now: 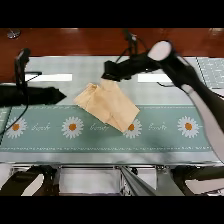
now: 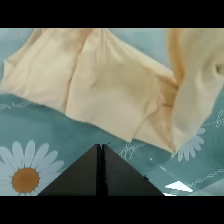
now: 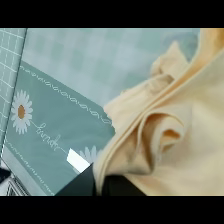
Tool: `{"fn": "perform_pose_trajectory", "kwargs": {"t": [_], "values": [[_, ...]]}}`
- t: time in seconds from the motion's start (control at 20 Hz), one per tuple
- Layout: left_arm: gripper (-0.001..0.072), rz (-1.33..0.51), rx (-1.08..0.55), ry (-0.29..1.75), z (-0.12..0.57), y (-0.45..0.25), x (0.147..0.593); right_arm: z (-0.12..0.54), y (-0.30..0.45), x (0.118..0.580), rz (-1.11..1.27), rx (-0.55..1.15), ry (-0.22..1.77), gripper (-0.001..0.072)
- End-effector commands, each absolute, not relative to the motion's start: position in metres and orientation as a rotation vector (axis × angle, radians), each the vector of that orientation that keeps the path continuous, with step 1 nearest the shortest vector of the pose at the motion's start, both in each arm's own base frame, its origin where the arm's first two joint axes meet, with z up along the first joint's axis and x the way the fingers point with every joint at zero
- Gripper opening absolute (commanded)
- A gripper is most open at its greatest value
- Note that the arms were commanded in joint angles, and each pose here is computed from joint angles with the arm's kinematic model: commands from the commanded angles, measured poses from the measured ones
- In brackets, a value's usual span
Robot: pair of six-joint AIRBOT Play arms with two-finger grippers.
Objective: Fold the shirts.
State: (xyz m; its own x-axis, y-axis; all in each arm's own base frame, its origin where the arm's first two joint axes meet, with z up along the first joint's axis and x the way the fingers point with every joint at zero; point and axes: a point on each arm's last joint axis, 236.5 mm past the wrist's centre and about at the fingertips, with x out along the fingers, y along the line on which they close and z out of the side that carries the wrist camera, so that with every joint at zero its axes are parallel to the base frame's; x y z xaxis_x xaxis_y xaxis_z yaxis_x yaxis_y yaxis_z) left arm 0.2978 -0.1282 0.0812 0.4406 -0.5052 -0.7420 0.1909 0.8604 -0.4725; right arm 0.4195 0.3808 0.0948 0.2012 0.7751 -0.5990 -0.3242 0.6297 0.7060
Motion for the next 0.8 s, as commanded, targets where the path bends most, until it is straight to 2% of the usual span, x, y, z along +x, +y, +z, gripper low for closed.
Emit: {"fn": "perform_pose_trajectory", "kwargs": {"t": [0.0,0.15,0.2,0.25,0.3,0.5,0.65,0.75], "values": [[0.0019,-0.429,-0.392,1.079,0.041,-0.129,0.264,0.052,0.445,0.441,0.845,0.5,1.179,0.0031],[0.0019,-0.401,-0.408,1.079,0.028,-0.126,0.269,0.018,0.468,0.428,0.856,0.549,1.286,0.004],[0.0019,-0.389,-0.412,1.063,0.028,-0.125,0.275,0.008,0.47,0.418,0.864,0.539,1.336,0.0223],[0.002,-0.378,-0.415,1.047,0.028,-0.123,0.28,0.002,0.467,0.406,0.877,0.512,1.389,0.0509],[0.0019,-0.368,-0.417,1.031,0.028,-0.121,0.285,0.003,0.459,0.398,0.901,0.476,1.424,0.0627],[0.002,-0.328,-0.428,0.983,0.027,-0.114,0.303,0.069,0.359,0.399,0.915,0.339,1.448,0.0626],[0.002,-0.323,-0.43,0.995,0.022,-0.114,0.304,0.128,0.23,0.414,0.606,0.122,1.288,0.0626],[0.002,-0.322,-0.43,0.999,0.021,-0.114,0.305,0.133,0.168,0.403,0.374,0.105,1.186,0.0627]]}}
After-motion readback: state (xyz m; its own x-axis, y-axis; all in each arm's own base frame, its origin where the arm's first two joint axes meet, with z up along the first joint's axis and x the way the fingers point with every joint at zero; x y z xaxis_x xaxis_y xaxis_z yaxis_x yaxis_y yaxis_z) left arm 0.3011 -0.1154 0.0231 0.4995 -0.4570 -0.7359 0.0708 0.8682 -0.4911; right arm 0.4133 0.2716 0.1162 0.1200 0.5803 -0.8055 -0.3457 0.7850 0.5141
